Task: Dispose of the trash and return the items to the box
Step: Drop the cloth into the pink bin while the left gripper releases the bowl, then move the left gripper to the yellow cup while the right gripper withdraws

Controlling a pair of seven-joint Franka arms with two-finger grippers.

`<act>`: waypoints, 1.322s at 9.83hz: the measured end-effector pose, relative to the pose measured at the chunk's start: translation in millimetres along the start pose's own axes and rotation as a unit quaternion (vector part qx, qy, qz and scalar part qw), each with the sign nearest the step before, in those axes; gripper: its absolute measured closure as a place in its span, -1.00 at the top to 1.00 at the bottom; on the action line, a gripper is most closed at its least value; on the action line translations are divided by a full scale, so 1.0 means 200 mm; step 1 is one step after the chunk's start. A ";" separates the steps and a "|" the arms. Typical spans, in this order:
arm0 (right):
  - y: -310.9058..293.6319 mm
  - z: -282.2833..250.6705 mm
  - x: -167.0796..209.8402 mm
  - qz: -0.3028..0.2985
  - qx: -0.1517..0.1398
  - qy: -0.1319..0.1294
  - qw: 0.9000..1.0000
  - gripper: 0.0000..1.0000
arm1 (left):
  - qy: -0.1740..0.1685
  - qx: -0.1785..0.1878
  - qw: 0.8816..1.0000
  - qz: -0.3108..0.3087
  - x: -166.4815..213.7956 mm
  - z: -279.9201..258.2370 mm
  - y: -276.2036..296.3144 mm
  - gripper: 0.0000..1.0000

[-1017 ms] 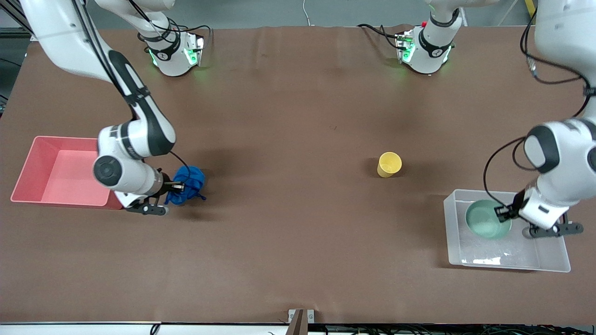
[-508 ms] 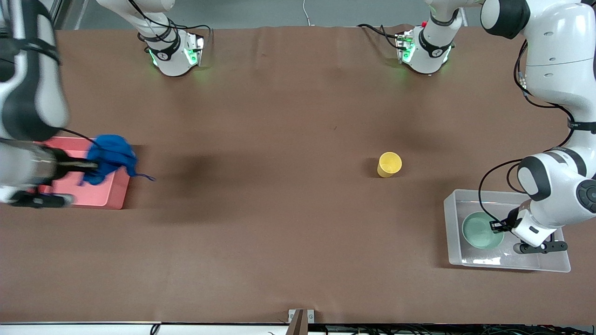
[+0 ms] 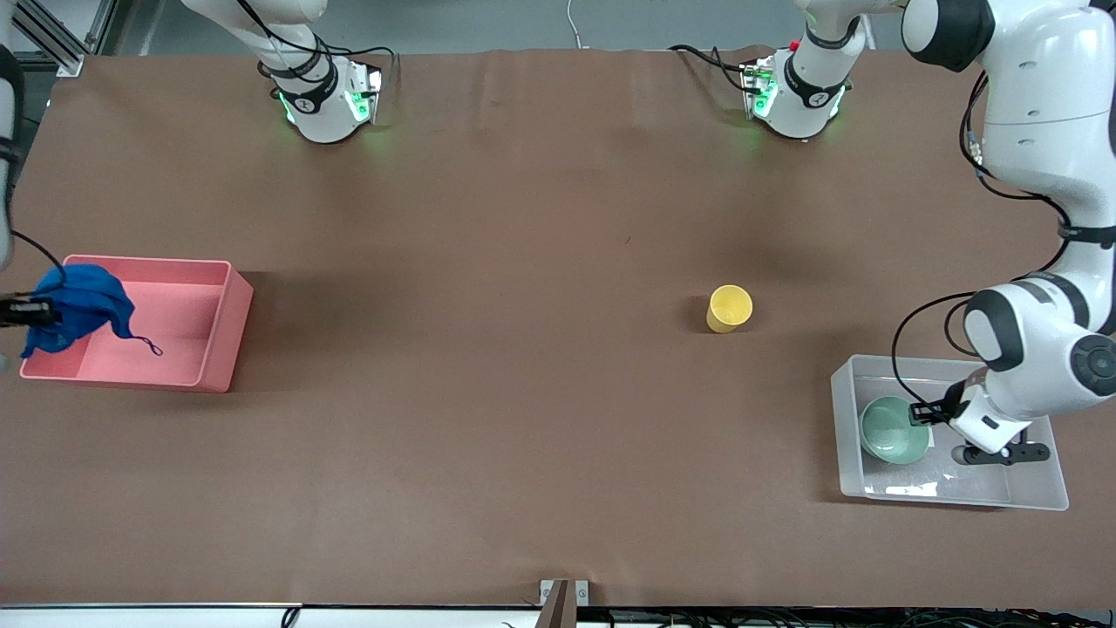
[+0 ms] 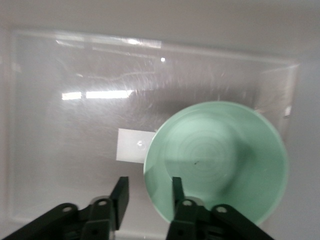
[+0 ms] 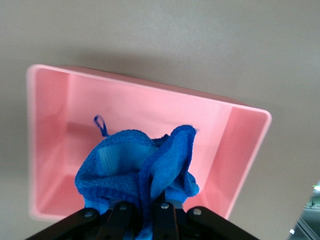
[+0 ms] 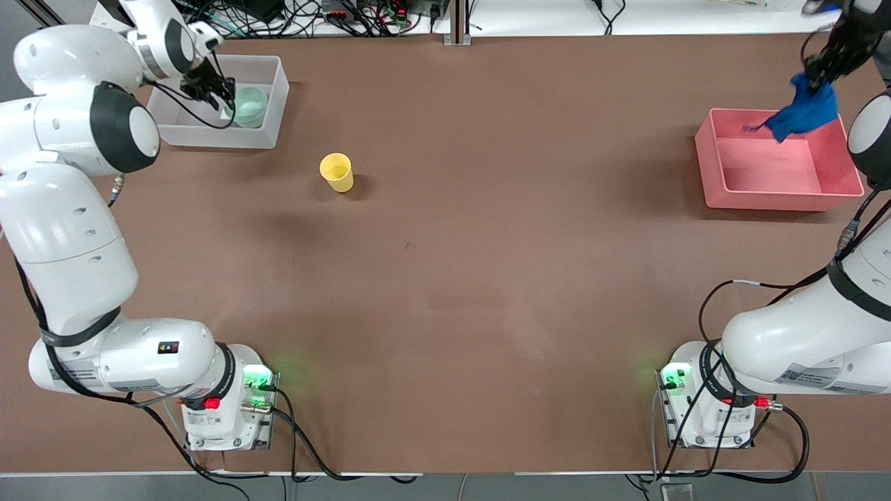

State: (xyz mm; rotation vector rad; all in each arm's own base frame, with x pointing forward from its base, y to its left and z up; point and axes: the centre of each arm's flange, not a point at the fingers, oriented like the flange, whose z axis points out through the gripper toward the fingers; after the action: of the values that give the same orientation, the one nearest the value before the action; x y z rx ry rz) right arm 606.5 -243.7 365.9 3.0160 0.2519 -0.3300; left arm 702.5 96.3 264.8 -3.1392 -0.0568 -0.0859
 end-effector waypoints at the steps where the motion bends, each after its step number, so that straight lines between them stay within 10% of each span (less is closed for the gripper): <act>1: -0.03 0.20 -0.01 0.002 0.012 0.004 1.000 -0.73 | 0.006 -0.005 1.000 0.002 0.00 -0.22 0.01 0.31; 4: -0.18 0.58 -0.05 0.005 0.033 0.020 0.999 -0.67 | 0.003 -0.031 0.999 0.026 -0.12 -0.81 0.18 0.85; 7: -0.22 0.63 -0.04 0.000 0.028 0.027 0.999 0.12 | -0.030 -0.041 0.997 0.058 -0.42 -0.87 0.57 0.85; 10: -0.28 0.21 0.01 0.026 0.041 0.026 0.998 0.93 | -0.050 -0.034 0.996 0.065 -0.69 -0.68 0.96 0.85; 13: -0.43 -0.58 -0.03 0.071 0.058 0.022 0.996 1.00 | -0.031 -0.040 0.997 0.060 -0.92 -0.28 1.17 0.85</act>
State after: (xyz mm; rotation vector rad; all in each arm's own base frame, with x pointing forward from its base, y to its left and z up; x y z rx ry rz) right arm 610.1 -146.2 473.8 3.1359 0.0206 -0.2764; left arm 523.3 -144.0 311.3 -3.2152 0.1375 0.0089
